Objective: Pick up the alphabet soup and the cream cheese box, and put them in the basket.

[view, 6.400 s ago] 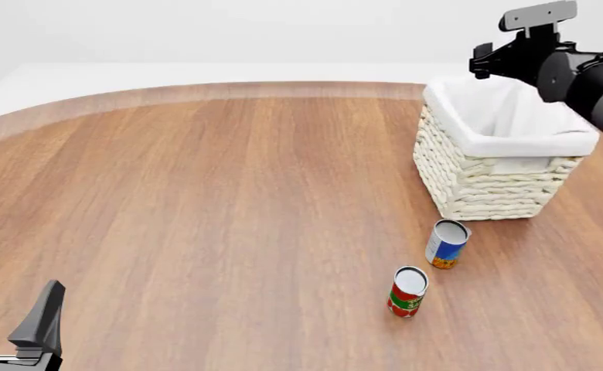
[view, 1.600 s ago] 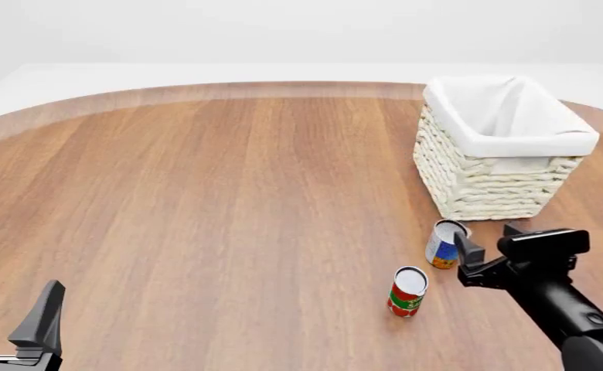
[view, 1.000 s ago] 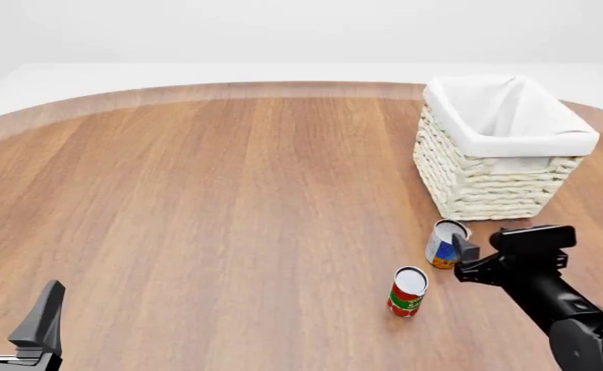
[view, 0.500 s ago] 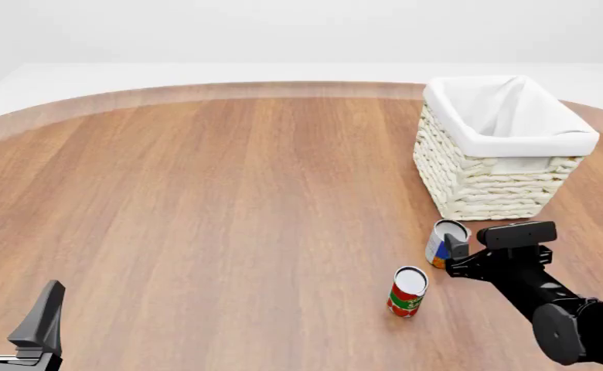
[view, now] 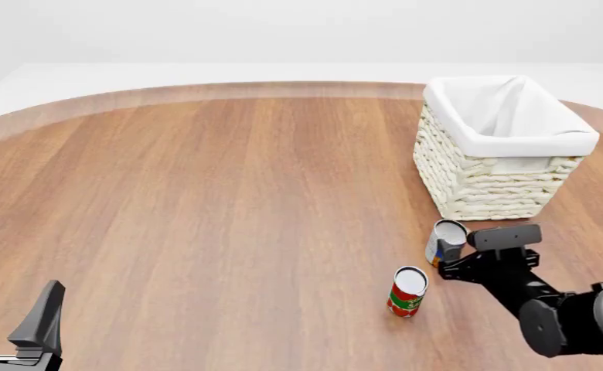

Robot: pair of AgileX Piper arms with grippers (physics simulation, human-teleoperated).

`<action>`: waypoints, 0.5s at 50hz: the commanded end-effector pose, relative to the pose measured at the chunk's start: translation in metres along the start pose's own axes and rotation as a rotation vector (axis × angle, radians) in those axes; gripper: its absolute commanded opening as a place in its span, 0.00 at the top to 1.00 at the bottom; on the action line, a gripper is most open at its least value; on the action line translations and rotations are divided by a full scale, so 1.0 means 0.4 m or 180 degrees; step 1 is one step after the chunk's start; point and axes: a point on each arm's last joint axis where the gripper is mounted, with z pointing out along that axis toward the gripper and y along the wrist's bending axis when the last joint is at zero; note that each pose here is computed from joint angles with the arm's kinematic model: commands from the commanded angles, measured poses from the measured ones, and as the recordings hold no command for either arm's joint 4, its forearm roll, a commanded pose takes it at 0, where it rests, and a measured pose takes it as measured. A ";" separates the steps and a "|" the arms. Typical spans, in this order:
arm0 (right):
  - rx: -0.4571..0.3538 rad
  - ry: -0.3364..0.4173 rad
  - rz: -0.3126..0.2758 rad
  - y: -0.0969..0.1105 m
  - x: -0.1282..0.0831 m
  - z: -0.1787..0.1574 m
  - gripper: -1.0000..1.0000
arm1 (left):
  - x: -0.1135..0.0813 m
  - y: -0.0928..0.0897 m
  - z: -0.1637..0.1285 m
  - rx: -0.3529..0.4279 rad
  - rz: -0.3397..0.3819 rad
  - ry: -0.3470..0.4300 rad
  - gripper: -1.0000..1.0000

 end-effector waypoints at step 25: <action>-0.0020 0.0157 0.0046 0.005 0.042 0.052 0.00 | 0.000 0.000 0.000 0.0000 0.0000 0.0000 0.00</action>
